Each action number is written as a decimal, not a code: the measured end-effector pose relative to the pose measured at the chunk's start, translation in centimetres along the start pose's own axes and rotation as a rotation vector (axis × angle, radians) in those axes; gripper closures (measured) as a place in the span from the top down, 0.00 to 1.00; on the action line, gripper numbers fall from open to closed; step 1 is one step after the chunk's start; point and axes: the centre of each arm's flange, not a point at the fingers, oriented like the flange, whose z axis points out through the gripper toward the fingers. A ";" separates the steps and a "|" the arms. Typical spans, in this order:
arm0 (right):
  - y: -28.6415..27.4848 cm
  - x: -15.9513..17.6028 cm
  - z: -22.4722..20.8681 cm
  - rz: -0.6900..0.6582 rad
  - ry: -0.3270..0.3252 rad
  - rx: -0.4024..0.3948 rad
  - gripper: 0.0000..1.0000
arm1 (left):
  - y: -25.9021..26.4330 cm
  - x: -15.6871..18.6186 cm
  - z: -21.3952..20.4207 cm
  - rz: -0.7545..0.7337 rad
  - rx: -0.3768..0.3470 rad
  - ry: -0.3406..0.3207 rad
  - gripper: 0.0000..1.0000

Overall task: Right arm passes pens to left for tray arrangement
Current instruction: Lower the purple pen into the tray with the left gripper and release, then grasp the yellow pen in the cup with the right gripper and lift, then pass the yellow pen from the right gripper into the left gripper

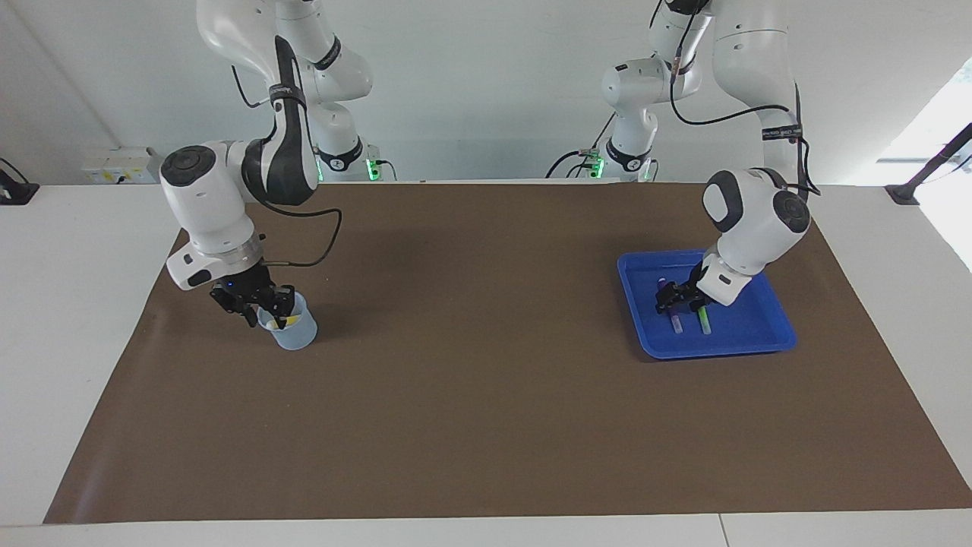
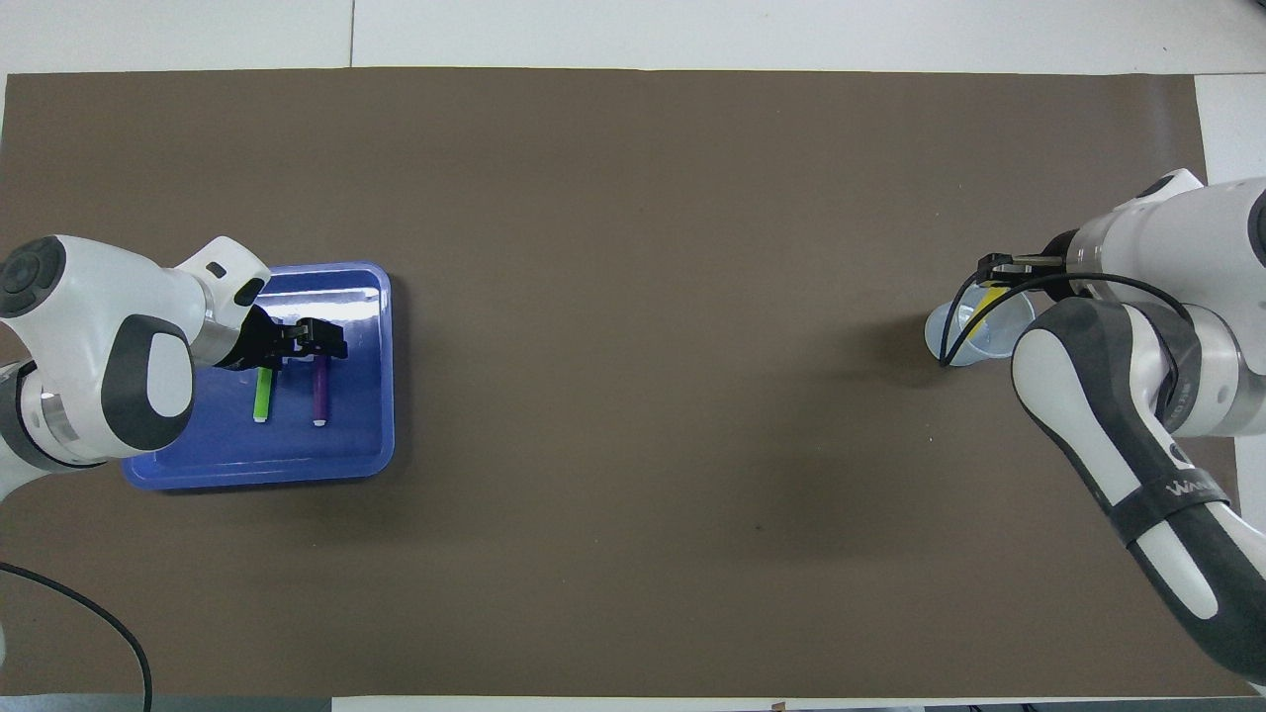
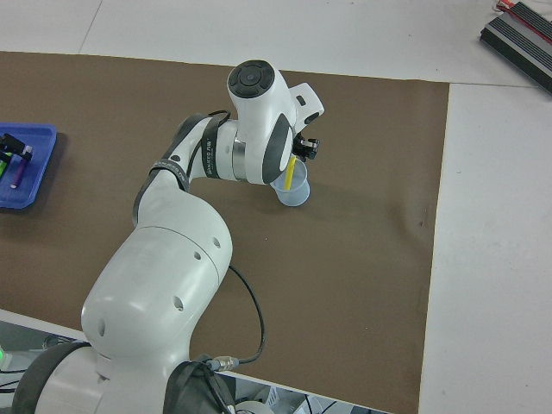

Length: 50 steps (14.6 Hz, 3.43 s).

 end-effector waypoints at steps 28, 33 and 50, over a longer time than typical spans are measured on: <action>-11.2 -0.9 -16.6 0.308 -0.024 0.234 0.17 | 7.4 -5.0 -23.1 -0.501 -0.040 -0.009 1.00; -20.3 -1.3 -18.0 0.686 -0.111 0.449 0.17 | 9.6 -6.1 -24.4 -0.797 -0.104 -0.020 1.00; -38.5 -5.9 -21.4 1.076 -0.325 0.662 0.17 | 24.9 -14.0 -30.0 -1.566 -0.302 0.193 1.00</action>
